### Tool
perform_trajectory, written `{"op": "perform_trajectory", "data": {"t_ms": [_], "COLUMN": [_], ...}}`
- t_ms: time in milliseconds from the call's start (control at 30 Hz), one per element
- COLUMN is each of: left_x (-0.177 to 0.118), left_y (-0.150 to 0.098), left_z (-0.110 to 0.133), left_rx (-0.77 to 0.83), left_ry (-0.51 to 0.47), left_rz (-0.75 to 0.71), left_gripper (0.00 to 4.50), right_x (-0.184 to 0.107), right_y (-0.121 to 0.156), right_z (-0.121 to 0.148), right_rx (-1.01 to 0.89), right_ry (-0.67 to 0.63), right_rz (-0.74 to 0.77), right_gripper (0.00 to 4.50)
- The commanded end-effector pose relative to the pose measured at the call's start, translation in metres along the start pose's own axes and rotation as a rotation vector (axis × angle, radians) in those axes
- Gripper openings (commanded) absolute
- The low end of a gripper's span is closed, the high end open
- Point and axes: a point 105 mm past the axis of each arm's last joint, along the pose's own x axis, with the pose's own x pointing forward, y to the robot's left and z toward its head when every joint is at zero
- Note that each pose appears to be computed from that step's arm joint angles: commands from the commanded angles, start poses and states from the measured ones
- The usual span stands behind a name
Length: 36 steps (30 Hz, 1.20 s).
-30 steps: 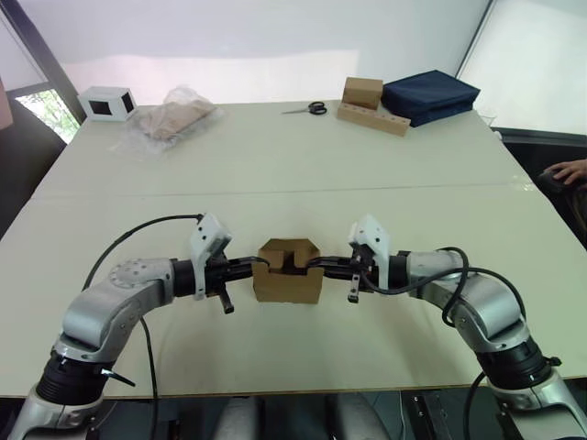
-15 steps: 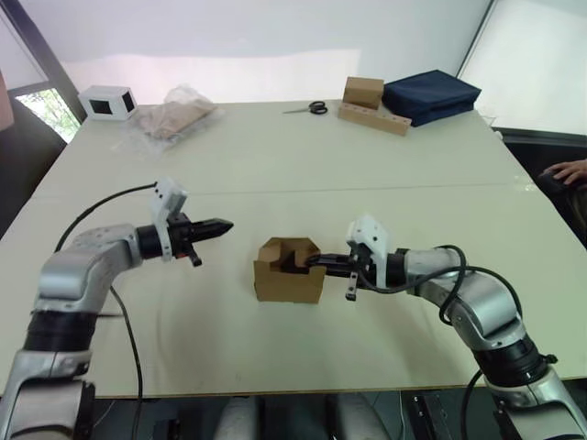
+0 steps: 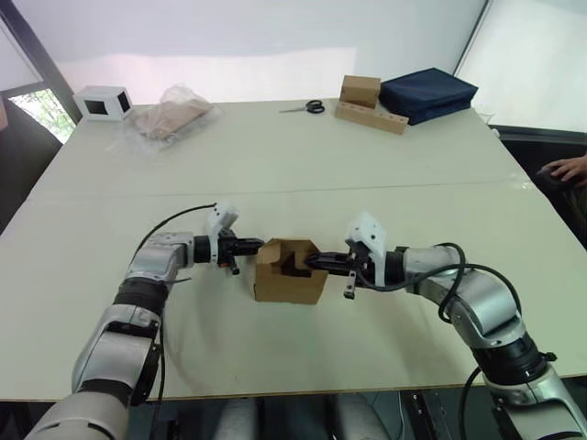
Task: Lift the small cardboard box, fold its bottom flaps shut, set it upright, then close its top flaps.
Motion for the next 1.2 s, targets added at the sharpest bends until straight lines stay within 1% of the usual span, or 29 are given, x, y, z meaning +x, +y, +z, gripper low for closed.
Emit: {"op": "perform_trajectory", "data": {"t_ms": [33, 233, 333, 433, 567, 667, 767, 867, 967, 1067, 1200], "left_x": [0.0, -0.005, -0.006, -0.007, -0.008, -0.008, -0.01, -0.01, -0.011, -0.012, -0.012], "left_y": [-0.006, -0.015, -0.02, -0.022, -0.023, -0.021, -0.019, -0.018, -0.018, -0.019, -0.02], "left_z": [0.007, 0.01, 0.006, 0.001, 0.001, 0.002, 0.005, 0.007, 0.011, 0.013, 0.014], "left_rx": [0.042, 0.04, 0.038, 0.03, 0.024, 0.023, 0.026, 0.031, 0.036, 0.037, 0.039], "left_ry": [-0.004, -0.015, -0.003, 0.0, -0.008, -0.016, -0.023, -0.025, -0.027, -0.029, -0.028], "left_rz": [-0.039, -0.067, -0.079, -0.074, -0.067, -0.048, -0.036, -0.033, -0.036, -0.04, -0.047], "left_gripper": [0.02, 0.02, 0.02, 0.02, 0.02, 0.02, 0.02, 0.02, 0.02, 0.02, 0.02], "right_x": [-0.005, -0.006, -0.009, -0.024, -0.039, -0.049, -0.055, -0.053, -0.041, -0.03, -0.024], "right_y": [0.002, 0.004, 0.003, -0.003, -0.008, -0.002, 0.018, 0.039, 0.05, 0.051, 0.051], "right_z": [0.01, 0.023, 0.032, 0.043, 0.052, 0.052, 0.047, 0.039, 0.036, 0.035, 0.034], "right_rx": [-0.036, -0.053, -0.051, -0.029, 0.024, 0.06, 0.087, 0.087, 0.078, 0.07, 0.056], "right_ry": [-0.02, -0.05, -0.075, -0.11, -0.158, -0.152, -0.109, -0.046, -0.041, -0.052, -0.047], "right_rz": [0.0, 0.012, 0.012, -0.008, -0.03, -0.006, 0.076, 0.151, 0.171, 0.161, 0.158], "right_gripper": [0.0, 0.0, 0.0, 0.0, 0.0, 0.0, 0.0, 0.0, 0.0, 0.0, 0.0]}}
